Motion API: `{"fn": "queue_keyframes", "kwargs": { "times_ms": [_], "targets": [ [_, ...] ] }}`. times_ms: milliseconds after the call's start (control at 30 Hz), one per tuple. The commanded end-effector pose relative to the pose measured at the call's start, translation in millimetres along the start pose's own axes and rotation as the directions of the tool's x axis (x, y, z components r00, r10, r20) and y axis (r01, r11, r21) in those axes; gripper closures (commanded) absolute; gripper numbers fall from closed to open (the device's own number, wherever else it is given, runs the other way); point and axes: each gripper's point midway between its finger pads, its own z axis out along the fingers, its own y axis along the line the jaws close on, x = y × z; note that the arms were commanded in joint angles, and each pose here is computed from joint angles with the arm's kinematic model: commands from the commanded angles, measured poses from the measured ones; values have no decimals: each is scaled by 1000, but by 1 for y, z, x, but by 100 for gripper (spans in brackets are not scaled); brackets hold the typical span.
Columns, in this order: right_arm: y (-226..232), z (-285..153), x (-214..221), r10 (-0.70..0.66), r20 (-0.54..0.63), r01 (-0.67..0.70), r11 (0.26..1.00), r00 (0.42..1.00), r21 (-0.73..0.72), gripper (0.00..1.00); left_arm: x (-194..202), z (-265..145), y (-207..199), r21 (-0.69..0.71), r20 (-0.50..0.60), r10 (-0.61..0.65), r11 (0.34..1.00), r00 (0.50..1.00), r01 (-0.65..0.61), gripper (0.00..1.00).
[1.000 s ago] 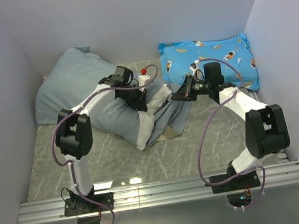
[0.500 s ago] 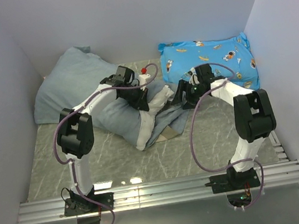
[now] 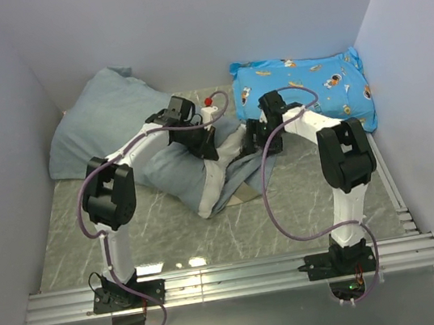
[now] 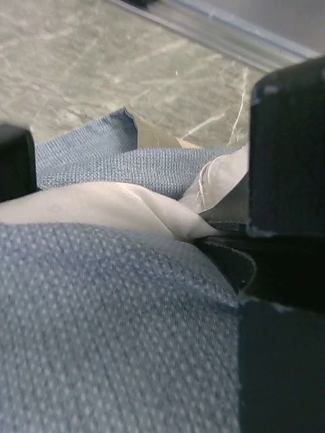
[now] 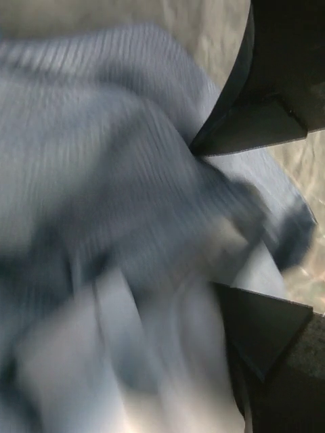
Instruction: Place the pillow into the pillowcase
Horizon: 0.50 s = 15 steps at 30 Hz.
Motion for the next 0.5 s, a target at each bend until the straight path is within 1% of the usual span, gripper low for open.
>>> {"fn": "queue_keyframes", "kwargs": {
  "times_ms": [0, 33, 100, 133, 233, 267, 333, 367, 400, 433, 467],
  "targets": [
    [-34, 4, 3, -11, 2, 11, 993, 1000, 120, 22, 16, -15, -2, 20, -23, -113, 993, 993, 114, 100],
    [-37, 5, 10, -14, -11, 15, 993, 1000, 117, 25, 13, -20, 1, 31, -4, -131, 991, 991, 131, 100],
    [-34, 2, 8, -43, 5, 42, 994, 999, 99, 28, 10, -25, 1, 44, 4, -147, 988, 989, 147, 100],
    [-36, 2, 10, -45, 8, 44, 994, 999, 102, 32, 10, -27, 2, 50, 9, -154, 987, 988, 154, 100],
    [-41, 2, -6, -34, 57, 27, 993, 998, 111, 79, 12, -30, 0, 58, 6, -141, 988, 990, 141, 100],
    [-41, 0, -10, -20, 62, 14, 995, 998, 100, 100, 13, -31, -1, 59, 6, -139, 989, 990, 138, 100],
    [-31, -14, -18, -11, 91, 10, 1000, 996, 17, 100, 16, -41, -7, 79, 21, -89, 993, 996, 87, 99],
    [-25, -22, -22, -18, 114, 19, 1000, 993, -12, 100, 25, -46, -14, 98, 0, -80, 992, 997, 79, 99],
    [-16, -32, -30, -36, 158, 46, 997, 987, -57, 100, 23, -56, -19, 106, 20, 22, 994, 1000, -24, 96],
    [-5, -47, -29, -42, 183, 65, 991, 982, -119, 100, 25, -61, -24, 110, 15, 68, 992, 998, -69, 90],
    [3, -55, -29, -46, 199, 77, 986, 979, -151, 100, 27, -67, -28, 111, 9, 111, 988, 994, -111, 86]
  ]
}}
